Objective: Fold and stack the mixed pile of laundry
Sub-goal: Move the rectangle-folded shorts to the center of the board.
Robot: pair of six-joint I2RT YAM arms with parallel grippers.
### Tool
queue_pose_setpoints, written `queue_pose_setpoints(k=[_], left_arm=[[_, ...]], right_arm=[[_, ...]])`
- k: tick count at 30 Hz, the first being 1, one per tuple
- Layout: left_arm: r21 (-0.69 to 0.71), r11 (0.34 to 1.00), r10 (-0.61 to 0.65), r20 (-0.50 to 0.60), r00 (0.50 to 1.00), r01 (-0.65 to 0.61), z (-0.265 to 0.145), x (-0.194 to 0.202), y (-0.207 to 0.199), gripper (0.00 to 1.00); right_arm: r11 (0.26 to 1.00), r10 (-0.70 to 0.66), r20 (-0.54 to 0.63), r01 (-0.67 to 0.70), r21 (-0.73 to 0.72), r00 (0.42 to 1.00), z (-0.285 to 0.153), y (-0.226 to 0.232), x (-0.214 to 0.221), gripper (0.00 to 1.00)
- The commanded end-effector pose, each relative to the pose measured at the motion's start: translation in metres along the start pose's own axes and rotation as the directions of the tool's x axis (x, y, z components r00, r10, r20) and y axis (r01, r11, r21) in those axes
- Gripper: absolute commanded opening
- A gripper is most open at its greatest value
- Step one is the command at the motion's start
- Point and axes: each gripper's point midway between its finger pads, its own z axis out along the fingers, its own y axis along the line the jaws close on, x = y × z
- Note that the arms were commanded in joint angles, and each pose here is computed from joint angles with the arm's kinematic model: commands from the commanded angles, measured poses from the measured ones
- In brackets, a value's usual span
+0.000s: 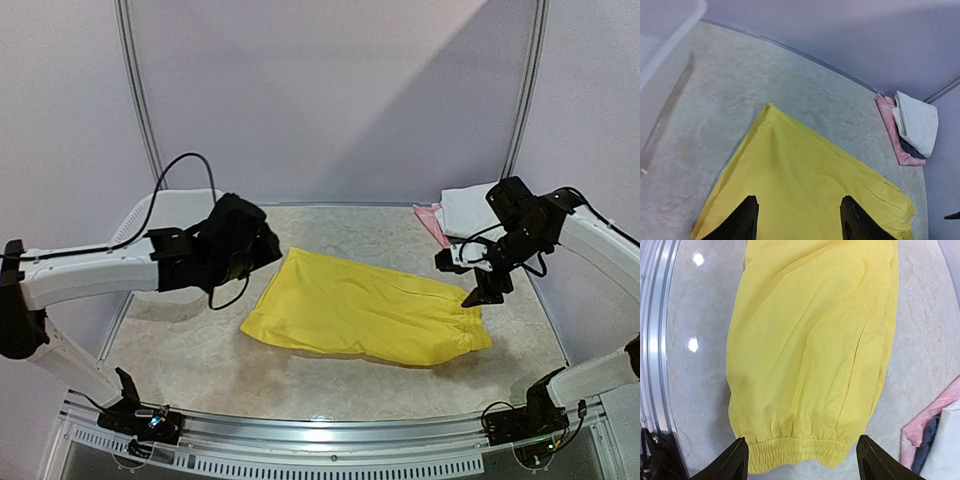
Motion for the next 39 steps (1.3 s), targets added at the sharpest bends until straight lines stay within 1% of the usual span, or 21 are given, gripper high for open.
queue_pose_setpoints(k=[1,3,4,5,7,8,11,15,17,19,22,23,25,28,30,32,34,36,38,39], left_arm=[[0.154,0.965,0.221,-0.056,0.974,-0.210,0.044,0.018,-0.060,0.57],[0.223,0.960,0.199,-0.109,0.974,-0.171,0.074,0.038,-0.078,0.56],[0.270,0.953,0.176,-0.126,0.976,-0.137,0.081,0.040,-0.091,0.55],[0.276,0.954,0.171,-0.175,0.970,-0.118,0.099,0.058,-0.090,0.54],[0.334,0.942,0.115,-0.220,0.969,-0.036,0.122,0.072,-0.104,0.53],[0.342,0.940,0.094,-0.249,0.964,-0.003,0.134,0.083,-0.104,0.52],[0.324,0.943,0.035,-0.308,0.951,0.071,0.163,0.105,-0.095,0.51],[0.279,0.955,-0.005,-0.325,0.946,0.101,0.186,0.115,-0.075,0.51],[0.262,0.960,-0.011,-0.329,0.944,0.103,0.195,0.116,-0.066,0.51],[0.234,0.968,-0.007,-0.341,0.940,0.092,0.204,0.119,-0.056,0.51],[0.191,0.978,-0.015,-0.332,0.943,0.083,0.214,0.123,-0.036,0.51],[0.180,0.980,-0.018,-0.329,0.944,0.081,0.217,0.124,-0.029,0.51],[0.168,0.983,-0.018,-0.308,0.951,0.073,0.220,0.123,-0.020,0.51],[0.181,0.982,-0.007,-0.289,0.957,0.062,0.218,0.116,-0.023,0.51],[0.227,0.972,0.009,-0.273,0.962,0.055,0.210,0.104,-0.039,0.51],[0.291,0.957,0.051,-0.240,0.969,0.021,0.194,0.088,-0.066,0.52],[0.358,0.933,0.115,-0.207,0.971,-0.034,0.173,0.078,-0.098,0.52],[0.428,0.899,0.182,-0.187,0.965,-0.087,0.152,0.078,-0.128,0.53],[0.506,0.853,0.248,-0.181,0.952,-0.127,0.132,0.087,-0.159,0.53],[0.547,0.825,0.281,-0.184,0.942,-0.139,0.124,0.097,-0.173,0.53]], right_arm=[[0.950,0.280,0.145,-0.252,-0.187,0.949,0.020,-0.013,-0.018,0.71],[0.909,0.384,0.168,-0.339,-0.244,0.908,0.029,-0.033,-0.015,0.62],[0.893,0.419,0.184,-0.368,-0.258,0.889,0.031,-0.043,-0.015,0.56],[0.869,0.460,0.174,-0.401,-0.290,0.871,0.040,-0.049,-0.010,0.51],[0.844,0.497,0.149,-0.436,-0.313,0.855,0.055,-0.056,-0.002,0.44],[0.840,0.503,0.137,-0.445,-0.312,0.853,0.062,-0.058,0.003,0.42],[0.823,0.518,0.081,-0.470,-0.319,0.851,0.089,-0.054,0.020,0.39],[0.812,0.528,-0.003,-0.505,-0.292,0.849,0.119,-0.050,0.047,0.36],[0.802,0.549,-0.044,-0.541,-0.255,0.835,0.133,-0.052,0.063,0.36],[0.787,0.580,-0.081,-0.584,-0.199,0.810,0.145,-0.062,0.083,0.35],[0.737,0.661,-0.097,-0.668,-0.101,0.744,0.154,-0.087,0.107,0.36],[0.715,0.687,-0.103,-0.694,-0.083,0.720,0.157,-0.092,0.113,0.36],[0.694,0.707,-0.115,-0.716,-0.076,0.698,0.160,-0.094,0.119,0.37],[0.689,0.709,-0.119,-0.719,-0.091,0.695,0.157,-0.091,0.117,0.40],[0.700,0.700,-0.089,-0.706,-0.109,0.708,0.144,-0.091,0.106,0.43],[0.708,0.698,-0.039,-0.698,-0.104,0.715,0.124,-0.096,0.093,0.49],[0.717,0.696,0.025,-0.693,-0.071,0.718,0.094,-0.104,0.078,0.58],[0.708,0.705,0.074,-0.706,-0.019,0.705,0.067,-0.109,0.073,0.71],[0.661,0.743,0.139,-0.751,0.009,0.655,0.037,-0.111,0.074,0.85],[0.620,0.773,0.166,-0.785,0.008,0.612,0.023,-0.111,0.080,0.89]])
